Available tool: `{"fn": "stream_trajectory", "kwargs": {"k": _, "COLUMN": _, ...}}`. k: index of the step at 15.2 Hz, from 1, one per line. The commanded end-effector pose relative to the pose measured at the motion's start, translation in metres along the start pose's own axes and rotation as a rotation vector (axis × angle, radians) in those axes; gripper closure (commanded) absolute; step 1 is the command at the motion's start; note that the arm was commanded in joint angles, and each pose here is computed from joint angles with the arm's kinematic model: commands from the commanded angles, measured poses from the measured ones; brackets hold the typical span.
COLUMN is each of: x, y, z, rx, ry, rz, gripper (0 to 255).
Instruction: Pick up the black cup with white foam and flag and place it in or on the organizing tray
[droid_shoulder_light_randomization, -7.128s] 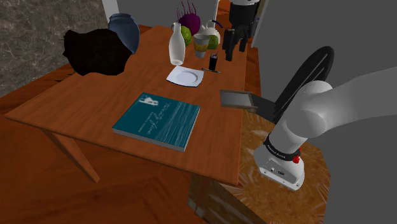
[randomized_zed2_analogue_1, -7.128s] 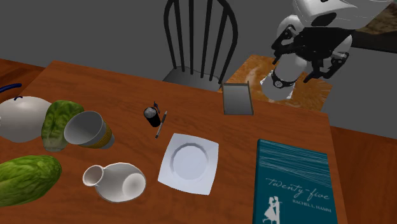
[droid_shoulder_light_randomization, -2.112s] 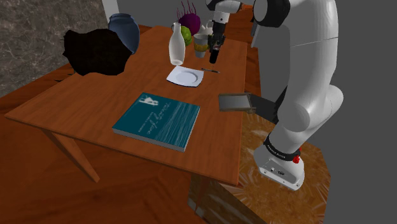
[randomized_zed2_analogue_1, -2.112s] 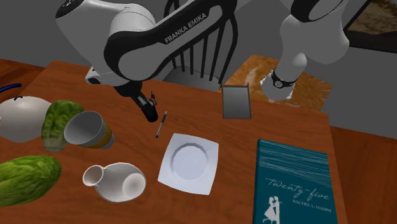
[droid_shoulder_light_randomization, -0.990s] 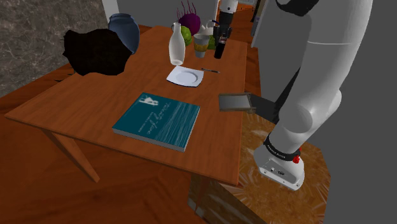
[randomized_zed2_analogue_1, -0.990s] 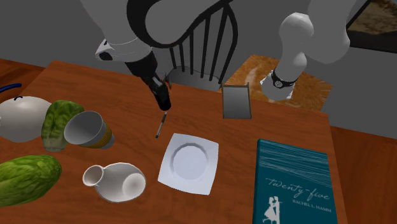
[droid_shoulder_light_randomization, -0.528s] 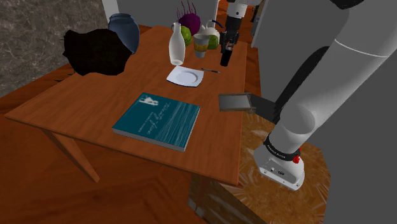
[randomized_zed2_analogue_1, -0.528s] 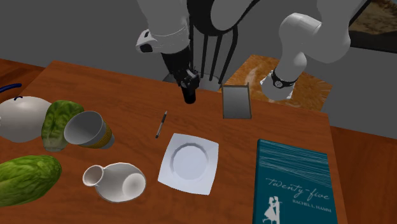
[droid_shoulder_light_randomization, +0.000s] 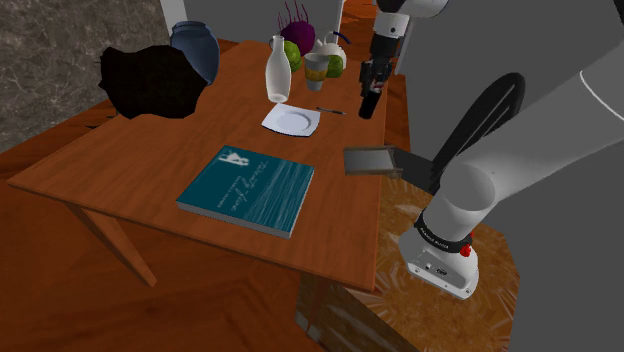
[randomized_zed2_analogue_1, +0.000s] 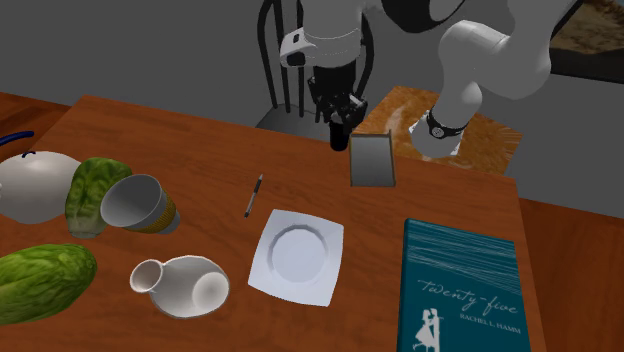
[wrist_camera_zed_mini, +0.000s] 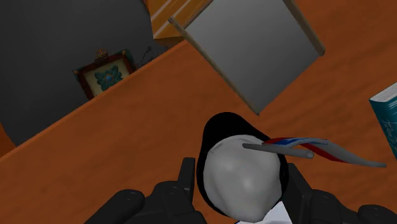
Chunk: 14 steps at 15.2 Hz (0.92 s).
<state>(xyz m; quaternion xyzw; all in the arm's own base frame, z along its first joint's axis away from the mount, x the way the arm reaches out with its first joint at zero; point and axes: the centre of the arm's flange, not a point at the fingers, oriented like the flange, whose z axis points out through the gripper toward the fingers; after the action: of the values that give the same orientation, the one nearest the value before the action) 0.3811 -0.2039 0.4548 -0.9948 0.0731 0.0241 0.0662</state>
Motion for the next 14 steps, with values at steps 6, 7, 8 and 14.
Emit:
{"fn": "stream_trajectory", "kwargs": {"k": 6, "x": -0.084, "y": -0.038, "z": 0.01, "rx": -0.001, "ry": 0.0, "rz": 0.0, "gripper": 255}}
{"fn": "stream_trajectory", "kwargs": {"k": 7, "x": -0.096, "y": -0.043, "z": 0.011, "rx": -0.001, "ry": 0.0, "rz": 0.0, "gripper": 255}}
{"fn": "stream_trajectory", "kwargs": {"k": 8, "x": -0.095, "y": -0.042, "z": 0.016, "rx": -0.001, "ry": 0.0, "rz": 0.0, "gripper": 255}}
{"fn": "stream_trajectory", "kwargs": {"k": 14, "x": -0.093, "y": -0.038, "z": 0.047, "rx": -0.001, "ry": 0.0, "rz": 0.0, "gripper": 255}}
